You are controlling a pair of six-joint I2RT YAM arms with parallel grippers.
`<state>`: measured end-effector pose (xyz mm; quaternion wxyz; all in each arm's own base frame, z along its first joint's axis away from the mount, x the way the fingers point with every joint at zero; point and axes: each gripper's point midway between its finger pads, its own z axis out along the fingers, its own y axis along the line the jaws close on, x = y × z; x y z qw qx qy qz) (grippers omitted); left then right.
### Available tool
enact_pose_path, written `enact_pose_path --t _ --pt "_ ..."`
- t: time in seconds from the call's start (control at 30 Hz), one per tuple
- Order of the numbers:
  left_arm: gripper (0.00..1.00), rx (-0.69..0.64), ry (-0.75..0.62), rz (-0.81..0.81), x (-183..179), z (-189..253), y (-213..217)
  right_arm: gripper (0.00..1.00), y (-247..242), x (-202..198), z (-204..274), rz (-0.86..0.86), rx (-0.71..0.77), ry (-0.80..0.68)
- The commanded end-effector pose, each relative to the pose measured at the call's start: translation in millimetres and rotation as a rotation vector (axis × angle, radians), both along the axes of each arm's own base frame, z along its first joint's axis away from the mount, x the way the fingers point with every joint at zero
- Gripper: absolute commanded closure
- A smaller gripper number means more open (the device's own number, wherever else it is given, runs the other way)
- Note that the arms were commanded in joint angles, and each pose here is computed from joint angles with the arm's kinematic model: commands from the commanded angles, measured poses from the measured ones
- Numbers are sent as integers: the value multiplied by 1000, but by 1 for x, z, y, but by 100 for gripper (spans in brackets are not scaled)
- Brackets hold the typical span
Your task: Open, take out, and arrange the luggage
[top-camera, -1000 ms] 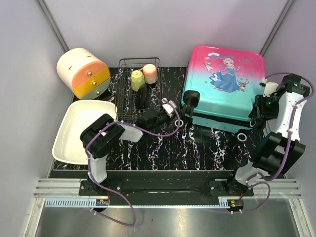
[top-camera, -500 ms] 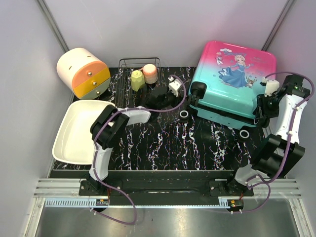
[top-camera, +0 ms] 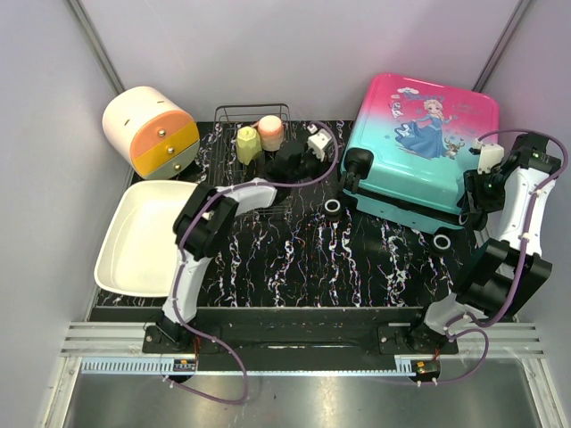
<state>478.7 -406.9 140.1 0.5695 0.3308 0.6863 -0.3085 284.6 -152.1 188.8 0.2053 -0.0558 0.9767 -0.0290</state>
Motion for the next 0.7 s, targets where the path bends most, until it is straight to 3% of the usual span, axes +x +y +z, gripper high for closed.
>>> enact_pose_path --t 0.0,0.27,0.53,0.6,0.63,0.67 --pt "100 -115 -300 239 90 97 43 100 -43 -16 5 141 -229 94" --pt "100 -234 -428 108 94 118 13 100 -37 -16 4 168 -196 89" --pt "99 -262 -465 114 125 118 -3 100 -22 -18 2 188 -141 82" --pt "84 -276 -471 129 125 127 0 100 -15 -17 2 188 -113 77" --pt "55 -282 -442 133 122 124 2 100 -11 -18 6 187 -90 81" --pt "44 -285 -430 134 119 127 6 100 -3 -14 7 188 -45 69"
